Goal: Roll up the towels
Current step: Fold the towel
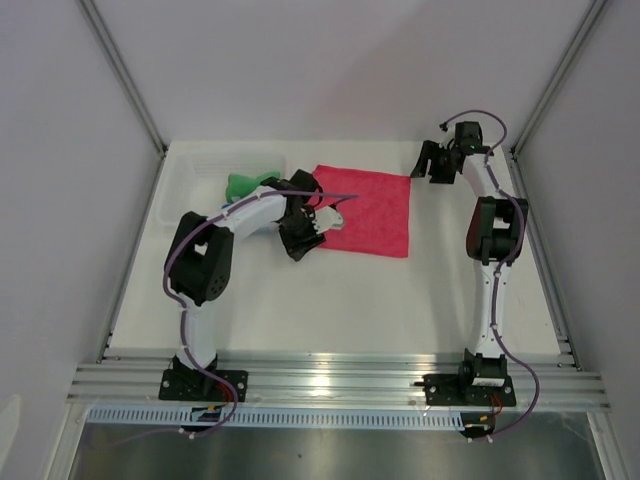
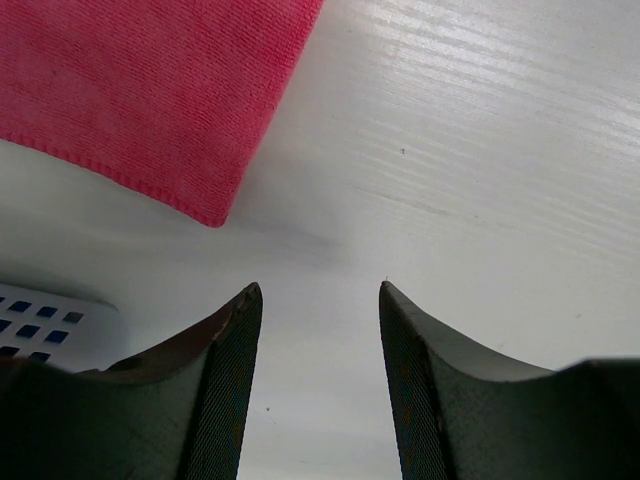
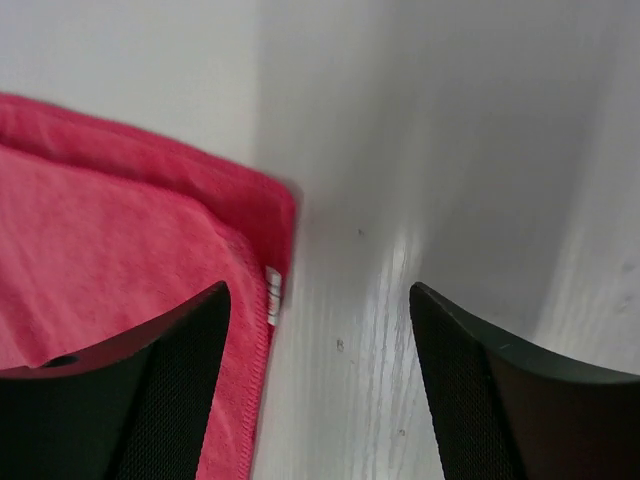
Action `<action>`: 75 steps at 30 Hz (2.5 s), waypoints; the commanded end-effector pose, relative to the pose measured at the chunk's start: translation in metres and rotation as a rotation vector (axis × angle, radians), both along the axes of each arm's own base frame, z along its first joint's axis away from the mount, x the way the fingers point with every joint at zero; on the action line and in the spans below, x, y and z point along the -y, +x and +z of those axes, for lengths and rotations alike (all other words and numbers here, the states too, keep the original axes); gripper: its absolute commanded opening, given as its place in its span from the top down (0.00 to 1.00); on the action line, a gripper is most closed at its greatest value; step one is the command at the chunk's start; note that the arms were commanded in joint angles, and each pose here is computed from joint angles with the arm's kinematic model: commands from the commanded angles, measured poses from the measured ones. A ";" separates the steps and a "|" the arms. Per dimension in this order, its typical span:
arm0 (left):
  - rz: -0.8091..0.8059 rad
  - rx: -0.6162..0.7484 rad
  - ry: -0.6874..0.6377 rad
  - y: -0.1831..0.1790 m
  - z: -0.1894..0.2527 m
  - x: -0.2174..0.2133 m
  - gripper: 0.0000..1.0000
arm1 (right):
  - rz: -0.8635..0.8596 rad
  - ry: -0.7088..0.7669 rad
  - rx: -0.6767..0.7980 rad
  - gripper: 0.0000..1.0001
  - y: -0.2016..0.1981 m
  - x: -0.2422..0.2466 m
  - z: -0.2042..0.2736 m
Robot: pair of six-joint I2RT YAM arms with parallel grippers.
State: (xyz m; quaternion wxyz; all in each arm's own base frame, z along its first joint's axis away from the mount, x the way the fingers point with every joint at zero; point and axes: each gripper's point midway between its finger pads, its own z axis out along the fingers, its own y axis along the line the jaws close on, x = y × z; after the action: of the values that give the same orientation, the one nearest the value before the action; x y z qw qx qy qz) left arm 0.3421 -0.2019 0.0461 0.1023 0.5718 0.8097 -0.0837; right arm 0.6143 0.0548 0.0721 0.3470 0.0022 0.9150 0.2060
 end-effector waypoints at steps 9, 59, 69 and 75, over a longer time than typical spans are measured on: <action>0.048 0.009 -0.027 -0.007 0.016 0.000 0.46 | -0.026 0.075 -0.121 0.25 -0.016 -0.025 -0.037; -0.227 -0.077 -0.244 -0.051 0.069 0.049 0.49 | -0.623 0.290 -0.397 0.84 -0.341 -0.050 -0.043; -0.407 -0.139 -0.203 -0.098 0.047 0.071 0.48 | -0.614 0.009 -0.049 0.61 -0.319 0.031 0.032; -0.403 -0.062 -0.154 -0.092 0.019 0.081 0.48 | -0.223 0.103 0.071 0.87 -0.222 -0.028 0.062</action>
State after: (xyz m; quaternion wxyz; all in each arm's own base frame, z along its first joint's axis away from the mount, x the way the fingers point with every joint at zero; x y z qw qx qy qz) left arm 0.2382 -0.2730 0.0608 0.0567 0.7024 0.6816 -0.1970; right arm 0.3384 0.0531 0.1075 0.3535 0.2318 0.8925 0.1570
